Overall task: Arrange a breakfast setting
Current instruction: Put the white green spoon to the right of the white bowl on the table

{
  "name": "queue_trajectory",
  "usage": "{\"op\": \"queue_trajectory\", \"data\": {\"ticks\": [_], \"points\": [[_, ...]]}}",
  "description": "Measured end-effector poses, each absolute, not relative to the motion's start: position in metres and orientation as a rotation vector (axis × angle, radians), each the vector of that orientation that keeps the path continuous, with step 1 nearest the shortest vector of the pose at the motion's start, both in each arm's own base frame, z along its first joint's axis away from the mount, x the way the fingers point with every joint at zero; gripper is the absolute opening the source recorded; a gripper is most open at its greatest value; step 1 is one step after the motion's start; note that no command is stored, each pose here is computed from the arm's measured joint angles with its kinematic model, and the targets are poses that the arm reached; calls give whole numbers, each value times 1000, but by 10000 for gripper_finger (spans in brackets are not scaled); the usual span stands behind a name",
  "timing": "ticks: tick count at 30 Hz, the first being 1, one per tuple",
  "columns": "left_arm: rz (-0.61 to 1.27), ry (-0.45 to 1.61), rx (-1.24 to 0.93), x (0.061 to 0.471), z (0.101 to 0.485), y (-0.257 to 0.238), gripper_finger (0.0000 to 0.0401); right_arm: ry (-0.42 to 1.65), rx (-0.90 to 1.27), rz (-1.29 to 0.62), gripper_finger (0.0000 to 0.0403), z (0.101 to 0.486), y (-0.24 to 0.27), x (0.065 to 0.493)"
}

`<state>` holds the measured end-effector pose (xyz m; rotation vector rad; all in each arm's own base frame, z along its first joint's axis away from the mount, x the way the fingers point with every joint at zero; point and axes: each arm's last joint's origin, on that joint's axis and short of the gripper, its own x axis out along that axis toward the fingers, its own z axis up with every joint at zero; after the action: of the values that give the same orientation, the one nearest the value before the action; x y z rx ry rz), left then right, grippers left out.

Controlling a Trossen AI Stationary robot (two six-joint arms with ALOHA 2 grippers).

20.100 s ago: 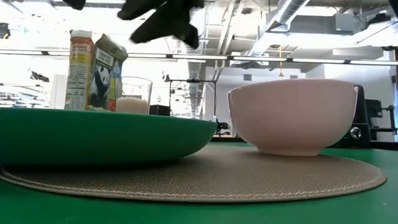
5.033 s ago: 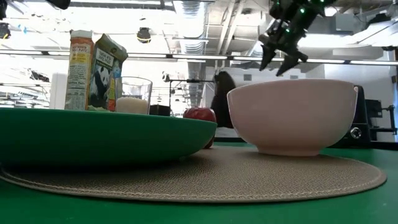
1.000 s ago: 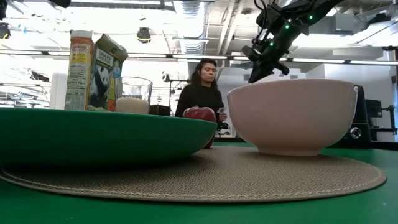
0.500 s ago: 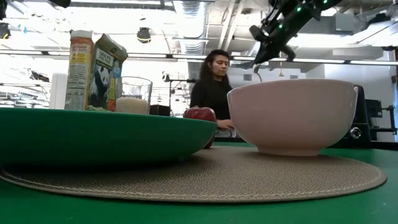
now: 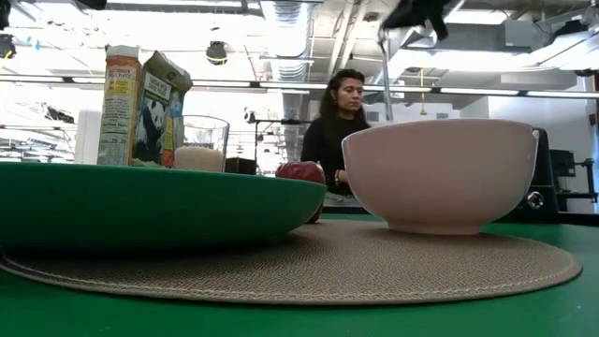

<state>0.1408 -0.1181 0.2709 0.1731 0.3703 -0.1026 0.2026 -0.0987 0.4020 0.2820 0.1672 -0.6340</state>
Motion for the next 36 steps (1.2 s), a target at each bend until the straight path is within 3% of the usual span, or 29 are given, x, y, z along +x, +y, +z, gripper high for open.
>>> {"op": "queue_trajectory", "data": {"ticks": [18,27,36], "points": [[-134,383,92,141,271,-119,399,149,304,-46,21,425,32,215],[-215,360,-2,142,275,-125,399,198,330,127,21,417,91,214],[-215,272,-96,151,280,-137,399,202,318,263,21,398,149,239]]}}
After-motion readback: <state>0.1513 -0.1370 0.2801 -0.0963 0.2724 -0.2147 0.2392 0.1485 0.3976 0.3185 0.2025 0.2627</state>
